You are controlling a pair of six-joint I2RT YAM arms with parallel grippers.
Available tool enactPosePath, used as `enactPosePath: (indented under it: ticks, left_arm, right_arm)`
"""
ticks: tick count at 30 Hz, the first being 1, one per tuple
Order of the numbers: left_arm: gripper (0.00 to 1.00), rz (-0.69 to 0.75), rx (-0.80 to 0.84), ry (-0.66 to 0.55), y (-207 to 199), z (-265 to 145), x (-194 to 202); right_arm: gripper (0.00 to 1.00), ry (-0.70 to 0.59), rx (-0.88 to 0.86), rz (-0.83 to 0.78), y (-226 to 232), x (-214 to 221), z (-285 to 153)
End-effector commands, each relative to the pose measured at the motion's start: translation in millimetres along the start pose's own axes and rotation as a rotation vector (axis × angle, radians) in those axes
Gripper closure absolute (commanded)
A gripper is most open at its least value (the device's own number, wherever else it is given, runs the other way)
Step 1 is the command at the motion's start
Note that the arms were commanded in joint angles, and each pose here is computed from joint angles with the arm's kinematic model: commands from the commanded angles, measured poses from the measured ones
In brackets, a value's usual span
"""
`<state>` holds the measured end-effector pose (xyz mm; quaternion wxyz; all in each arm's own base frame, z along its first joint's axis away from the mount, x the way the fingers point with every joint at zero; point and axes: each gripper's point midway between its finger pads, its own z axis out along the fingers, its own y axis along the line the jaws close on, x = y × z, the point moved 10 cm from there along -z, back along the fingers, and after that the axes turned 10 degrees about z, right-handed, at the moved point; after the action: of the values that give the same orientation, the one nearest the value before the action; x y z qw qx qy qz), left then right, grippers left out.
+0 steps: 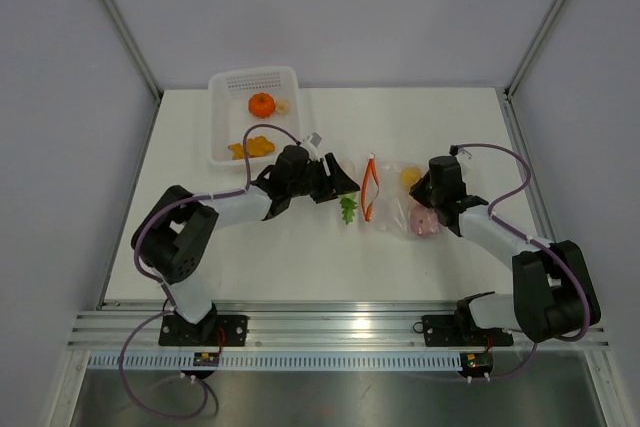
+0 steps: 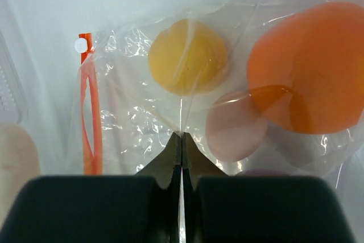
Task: Open the zip-top bag and remove the fake food
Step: Pick up the fake vegetable from the zipper food storage bag.
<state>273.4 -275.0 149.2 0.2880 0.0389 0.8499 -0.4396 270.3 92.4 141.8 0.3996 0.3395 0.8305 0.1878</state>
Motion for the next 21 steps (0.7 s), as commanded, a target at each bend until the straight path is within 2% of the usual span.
enactPosePath:
  ticks: [1, 11, 16, 21]
  left_arm:
    - [0.7, 0.041, 0.009, -0.055, -6, -20, -15]
    - [0.7, 0.109, -0.125, -0.198, -2, -55, -53]
    - [0.71, 0.067, -0.121, -0.209, -4, -65, -81]
    - [0.71, 0.034, -0.191, -0.289, 6, -83, -119]
  right_arm:
    - [1.0, -0.04, 0.013, 0.01, 1, -6, 1]
    - [1.0, 0.003, -0.019, -0.013, 5, -4, 4]
    - [1.0, 0.029, -0.034, -0.017, 6, -1, 6]
    - [1.0, 0.047, -0.045, -0.02, 6, 1, 7]
